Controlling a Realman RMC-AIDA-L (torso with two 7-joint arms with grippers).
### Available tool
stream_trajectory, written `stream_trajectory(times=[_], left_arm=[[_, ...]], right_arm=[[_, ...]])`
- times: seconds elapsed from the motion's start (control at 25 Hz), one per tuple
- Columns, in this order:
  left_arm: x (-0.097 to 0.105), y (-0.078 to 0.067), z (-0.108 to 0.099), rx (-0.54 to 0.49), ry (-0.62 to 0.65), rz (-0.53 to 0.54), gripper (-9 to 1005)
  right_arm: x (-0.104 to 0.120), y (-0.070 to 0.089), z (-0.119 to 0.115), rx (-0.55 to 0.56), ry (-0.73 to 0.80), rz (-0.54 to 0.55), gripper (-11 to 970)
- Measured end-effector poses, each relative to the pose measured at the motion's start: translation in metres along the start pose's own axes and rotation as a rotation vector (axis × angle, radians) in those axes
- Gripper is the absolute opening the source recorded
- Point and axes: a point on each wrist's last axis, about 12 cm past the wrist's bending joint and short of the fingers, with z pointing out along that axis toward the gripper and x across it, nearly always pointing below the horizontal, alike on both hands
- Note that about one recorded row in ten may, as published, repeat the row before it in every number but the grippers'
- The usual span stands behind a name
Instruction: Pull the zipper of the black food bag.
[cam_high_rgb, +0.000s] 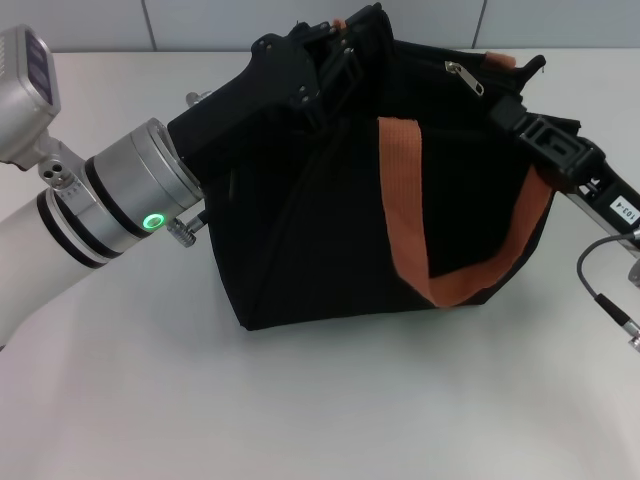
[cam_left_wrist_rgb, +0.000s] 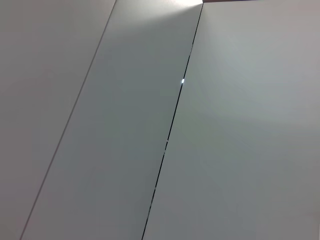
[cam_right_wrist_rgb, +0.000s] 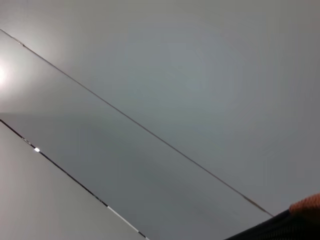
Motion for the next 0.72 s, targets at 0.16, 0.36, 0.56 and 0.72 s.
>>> stream_trajectory(times=[0.16, 0.36, 0.56, 0.72], left_arm=[[0.0000, -0.0001, 0.0000, 0.000, 0.000, 0.000, 89], [0.0004, -0.0004, 0.0000, 0.001, 0.000, -0.002, 90], [0.0003, -0.0006, 0.0007, 0.004, 0.000, -0.003, 92], [0.0002, -0.0007, 0.0010, 0.005, 0.000, -0.003, 93]], right_arm=[[-0.0011, 0.0025, 0.0000, -0.022, -0.005, 0.003, 0], [-0.0021, 0.0041, 0.0005, -0.036, -0.011, 0.004, -1], [-0.0003, 0.0041, 0.0013, -0.035, -0.016, 0.012, 31], [0.0007, 0.0027, 0.0010, -0.020, -0.025, 0.019, 139]])
